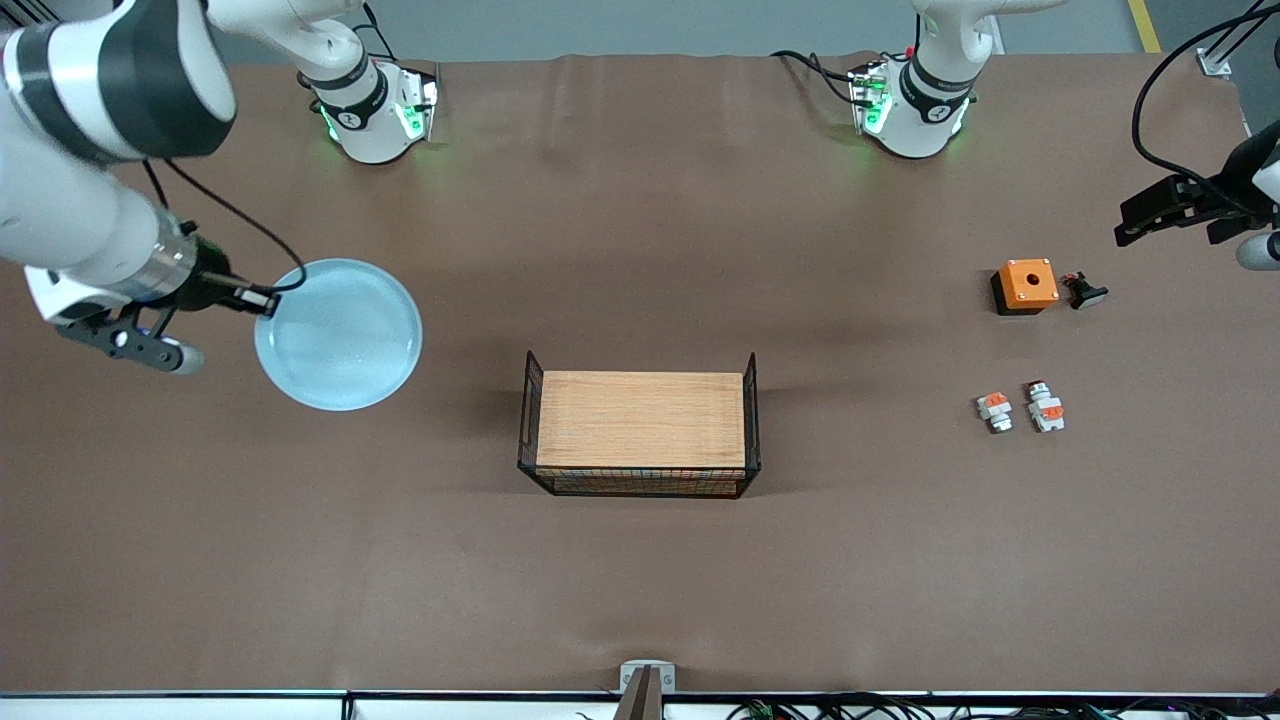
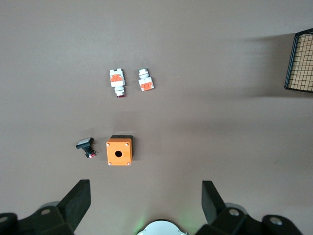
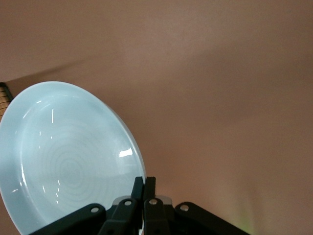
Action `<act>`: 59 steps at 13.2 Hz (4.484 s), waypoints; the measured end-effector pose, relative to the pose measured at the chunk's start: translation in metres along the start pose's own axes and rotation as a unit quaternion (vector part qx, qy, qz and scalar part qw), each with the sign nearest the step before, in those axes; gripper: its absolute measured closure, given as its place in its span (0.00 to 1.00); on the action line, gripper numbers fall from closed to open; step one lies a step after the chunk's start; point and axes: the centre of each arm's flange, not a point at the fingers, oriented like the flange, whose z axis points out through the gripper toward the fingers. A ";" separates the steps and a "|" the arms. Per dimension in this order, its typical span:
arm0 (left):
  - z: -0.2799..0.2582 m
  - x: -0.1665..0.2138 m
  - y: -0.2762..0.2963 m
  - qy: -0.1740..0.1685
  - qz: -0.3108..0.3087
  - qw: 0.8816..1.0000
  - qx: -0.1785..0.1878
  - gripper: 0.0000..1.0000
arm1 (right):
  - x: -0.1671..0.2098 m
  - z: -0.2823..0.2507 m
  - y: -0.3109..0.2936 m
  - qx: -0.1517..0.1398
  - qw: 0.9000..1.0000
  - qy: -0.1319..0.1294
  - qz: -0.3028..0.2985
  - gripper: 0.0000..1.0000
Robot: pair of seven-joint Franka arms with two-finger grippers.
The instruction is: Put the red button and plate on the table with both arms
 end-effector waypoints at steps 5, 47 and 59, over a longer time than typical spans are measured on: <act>0.001 0.001 0.000 0.001 0.000 1.000 0.000 0.00 | 0.030 0.091 0.054 0.012 0.998 0.026 -0.051 0.98; 0.009 0.009 0.008 0.004 0.007 1.000 0.001 0.00 | 0.001 -0.059 0.066 0.043 0.996 -0.015 -0.082 0.00; 0.009 0.010 0.008 0.004 0.007 1.000 0.001 0.00 | -0.029 -0.144 0.097 0.039 0.996 0.039 -0.071 0.00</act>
